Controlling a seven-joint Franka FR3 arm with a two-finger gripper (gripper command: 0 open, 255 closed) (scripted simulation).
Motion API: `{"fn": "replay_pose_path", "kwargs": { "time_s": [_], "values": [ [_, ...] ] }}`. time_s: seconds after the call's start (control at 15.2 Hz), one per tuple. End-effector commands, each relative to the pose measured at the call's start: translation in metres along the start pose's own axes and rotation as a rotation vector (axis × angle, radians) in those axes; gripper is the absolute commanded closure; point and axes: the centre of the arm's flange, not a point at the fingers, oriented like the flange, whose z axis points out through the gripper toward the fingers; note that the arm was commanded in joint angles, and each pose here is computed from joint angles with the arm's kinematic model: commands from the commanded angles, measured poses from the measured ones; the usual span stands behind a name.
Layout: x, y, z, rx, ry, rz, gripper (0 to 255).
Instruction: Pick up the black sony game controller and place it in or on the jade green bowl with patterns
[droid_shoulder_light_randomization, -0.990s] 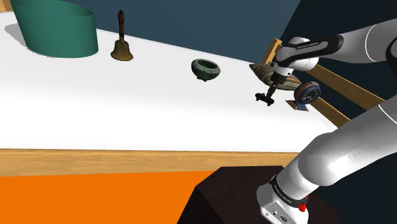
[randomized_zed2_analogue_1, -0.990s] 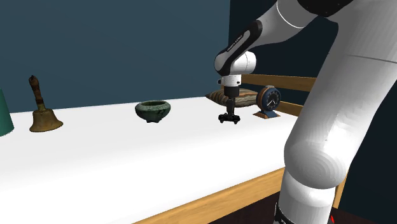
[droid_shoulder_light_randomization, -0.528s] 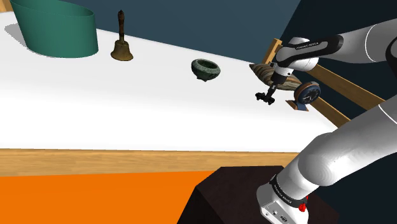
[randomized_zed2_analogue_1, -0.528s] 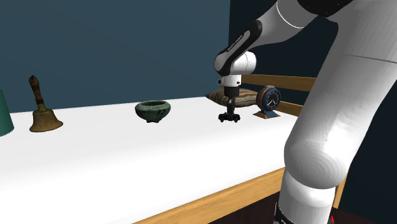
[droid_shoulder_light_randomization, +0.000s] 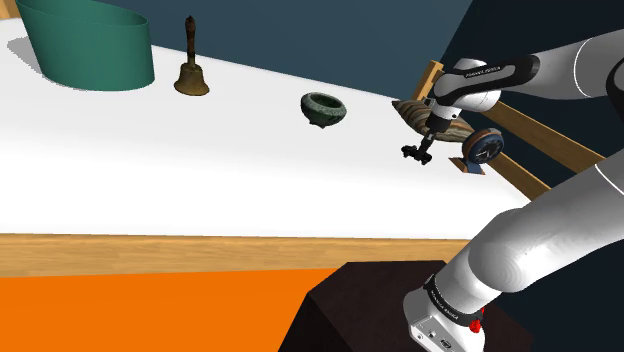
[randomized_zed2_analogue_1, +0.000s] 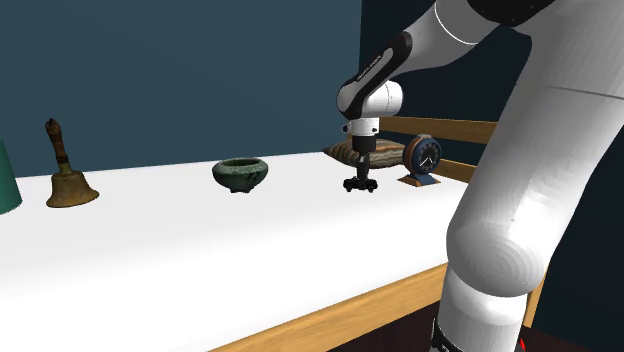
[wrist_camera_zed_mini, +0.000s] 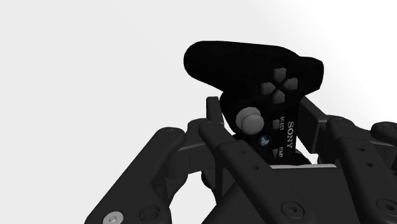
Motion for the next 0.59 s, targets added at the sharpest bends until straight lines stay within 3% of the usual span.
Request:
{"fn": "replay_pose_path", "kwargs": {
  "time_s": [0.0, 0.53],
  "values": [
    [0.000, 0.000, -0.005, 0.000, 0.000, 0.000, 255],
    [-0.001, -0.001, -0.048, 0.000, 0.000, 0.000, 255]
  ]
}}
